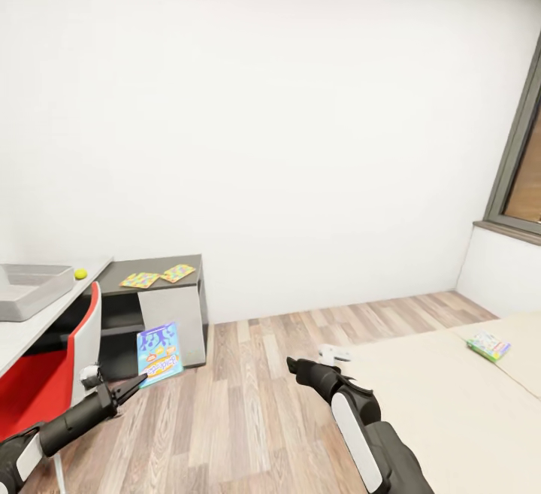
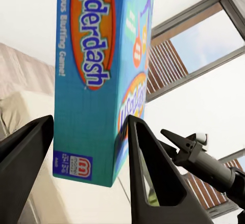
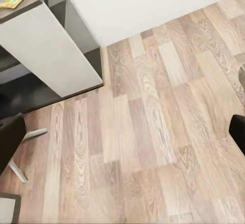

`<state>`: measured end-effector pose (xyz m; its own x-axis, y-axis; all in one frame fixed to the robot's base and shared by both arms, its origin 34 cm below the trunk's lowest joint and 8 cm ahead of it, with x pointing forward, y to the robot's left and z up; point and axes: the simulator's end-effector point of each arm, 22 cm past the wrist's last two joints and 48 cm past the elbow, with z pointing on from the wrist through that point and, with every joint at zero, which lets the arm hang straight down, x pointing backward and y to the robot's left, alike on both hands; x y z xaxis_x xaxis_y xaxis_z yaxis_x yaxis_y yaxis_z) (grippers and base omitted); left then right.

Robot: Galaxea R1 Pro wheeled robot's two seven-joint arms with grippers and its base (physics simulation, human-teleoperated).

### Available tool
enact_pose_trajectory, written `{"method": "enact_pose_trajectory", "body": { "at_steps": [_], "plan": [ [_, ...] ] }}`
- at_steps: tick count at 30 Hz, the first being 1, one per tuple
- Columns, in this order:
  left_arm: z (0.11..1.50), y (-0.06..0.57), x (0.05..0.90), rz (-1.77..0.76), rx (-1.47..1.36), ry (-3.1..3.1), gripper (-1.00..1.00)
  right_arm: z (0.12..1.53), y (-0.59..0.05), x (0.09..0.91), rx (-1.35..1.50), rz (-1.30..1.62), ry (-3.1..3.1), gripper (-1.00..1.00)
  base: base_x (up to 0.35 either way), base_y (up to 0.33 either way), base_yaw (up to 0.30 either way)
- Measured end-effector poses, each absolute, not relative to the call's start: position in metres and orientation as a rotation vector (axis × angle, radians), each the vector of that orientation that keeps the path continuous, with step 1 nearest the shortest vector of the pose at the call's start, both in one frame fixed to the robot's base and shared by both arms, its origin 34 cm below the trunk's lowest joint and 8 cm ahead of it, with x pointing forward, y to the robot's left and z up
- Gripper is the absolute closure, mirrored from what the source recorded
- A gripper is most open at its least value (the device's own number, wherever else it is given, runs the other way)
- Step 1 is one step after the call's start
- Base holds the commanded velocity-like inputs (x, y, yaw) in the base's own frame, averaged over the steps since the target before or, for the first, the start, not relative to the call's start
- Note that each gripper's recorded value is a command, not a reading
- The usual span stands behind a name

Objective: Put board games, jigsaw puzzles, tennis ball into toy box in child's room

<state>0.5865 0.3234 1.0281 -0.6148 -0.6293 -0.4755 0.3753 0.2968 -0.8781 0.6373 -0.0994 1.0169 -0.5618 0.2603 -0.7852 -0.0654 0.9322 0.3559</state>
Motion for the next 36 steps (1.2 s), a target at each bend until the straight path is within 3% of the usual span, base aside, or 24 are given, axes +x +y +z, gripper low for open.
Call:
{"method": "enact_pose_trajectory", "body": {
  "at_steps": [14, 36],
  "plan": [
    [1.023, 0.324, 0.587, -1.46, -0.242, 1.712, 1.0, 1.011, -0.1, 0.637, 0.141, 0.429, 2.139, -1.0, 0.162, 0.018, 0.27],
    [1.009, 0.326, 0.589, -1.436, -0.272, 1.746, 1.0, 1.002, -0.099, 0.637, 0.146, 0.429, 2.154, -1.0, 0.296, 0.007, 0.269]
  ]
}}
